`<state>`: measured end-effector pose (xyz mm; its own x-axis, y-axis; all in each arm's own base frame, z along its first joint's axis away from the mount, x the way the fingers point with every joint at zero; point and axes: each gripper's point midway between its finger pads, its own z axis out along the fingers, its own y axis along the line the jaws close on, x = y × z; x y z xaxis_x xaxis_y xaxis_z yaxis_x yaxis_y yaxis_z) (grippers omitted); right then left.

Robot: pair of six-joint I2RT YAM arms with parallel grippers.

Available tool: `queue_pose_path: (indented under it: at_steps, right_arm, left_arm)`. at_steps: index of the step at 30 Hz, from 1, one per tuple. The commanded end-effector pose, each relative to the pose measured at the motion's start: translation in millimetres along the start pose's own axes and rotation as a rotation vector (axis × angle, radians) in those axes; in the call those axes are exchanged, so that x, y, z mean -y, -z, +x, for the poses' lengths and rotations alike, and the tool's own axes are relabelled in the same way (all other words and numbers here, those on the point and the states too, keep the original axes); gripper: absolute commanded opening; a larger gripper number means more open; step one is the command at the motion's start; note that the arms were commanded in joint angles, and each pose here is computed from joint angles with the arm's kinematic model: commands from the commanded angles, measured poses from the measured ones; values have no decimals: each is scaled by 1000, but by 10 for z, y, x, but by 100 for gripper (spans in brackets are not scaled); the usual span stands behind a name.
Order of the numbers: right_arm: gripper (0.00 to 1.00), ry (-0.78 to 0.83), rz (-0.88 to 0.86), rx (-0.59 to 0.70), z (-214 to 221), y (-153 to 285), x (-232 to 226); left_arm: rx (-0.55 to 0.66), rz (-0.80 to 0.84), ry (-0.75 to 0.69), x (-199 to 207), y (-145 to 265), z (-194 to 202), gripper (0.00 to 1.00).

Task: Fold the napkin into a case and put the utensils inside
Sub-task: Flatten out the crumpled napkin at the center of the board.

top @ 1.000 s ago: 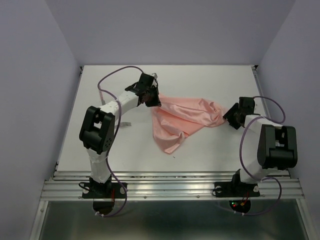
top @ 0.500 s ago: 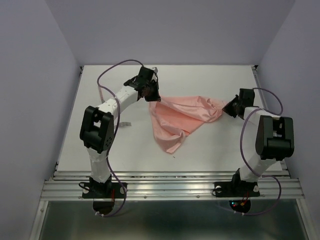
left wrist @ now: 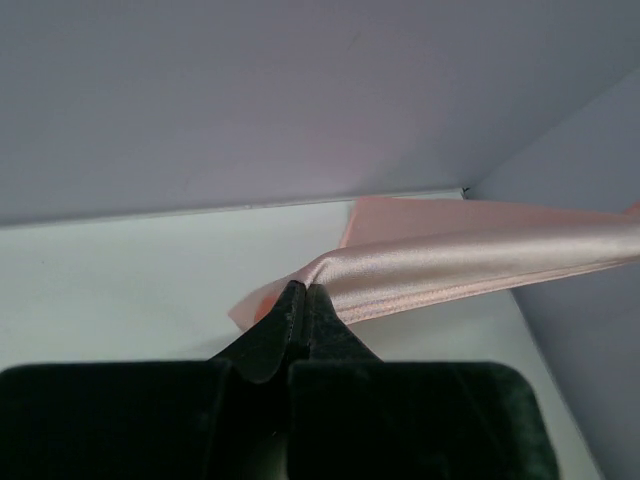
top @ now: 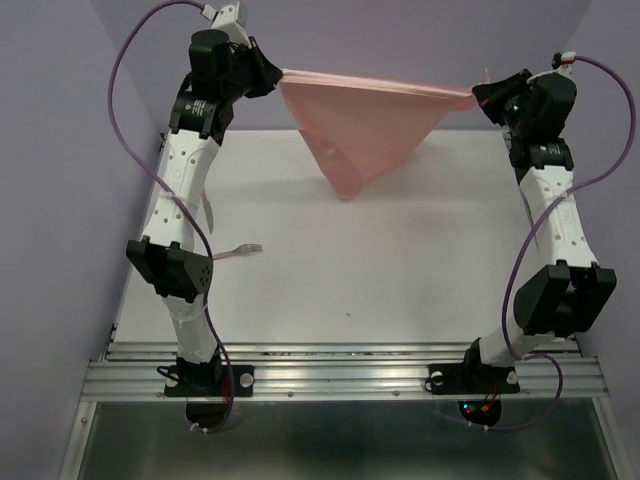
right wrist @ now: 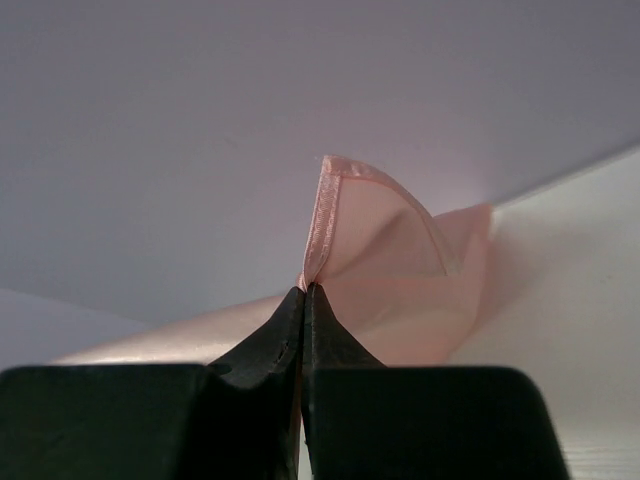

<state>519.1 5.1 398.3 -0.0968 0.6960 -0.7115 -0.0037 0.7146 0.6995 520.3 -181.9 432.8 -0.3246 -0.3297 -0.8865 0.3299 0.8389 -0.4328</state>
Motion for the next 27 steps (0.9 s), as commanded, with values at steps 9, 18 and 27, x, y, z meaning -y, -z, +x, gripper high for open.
queue_pose_path:
  at_steps: [9, 18, 27]
  right_arm:
    - [1, 82, -8, -38, 357, 1154, 110]
    - [3, -75, 259, -443, 2230, 2020, 1471]
    - [63, -94, 553, -484, 2428, 2325, 1995]
  left_arm:
    - [1, 34, -39, -54, 732, 368, 0]
    - [-288, -68, 150, -762, 902, 2467, 0]
    - [-463, -192, 239, -958, 1075, 3389, 0]
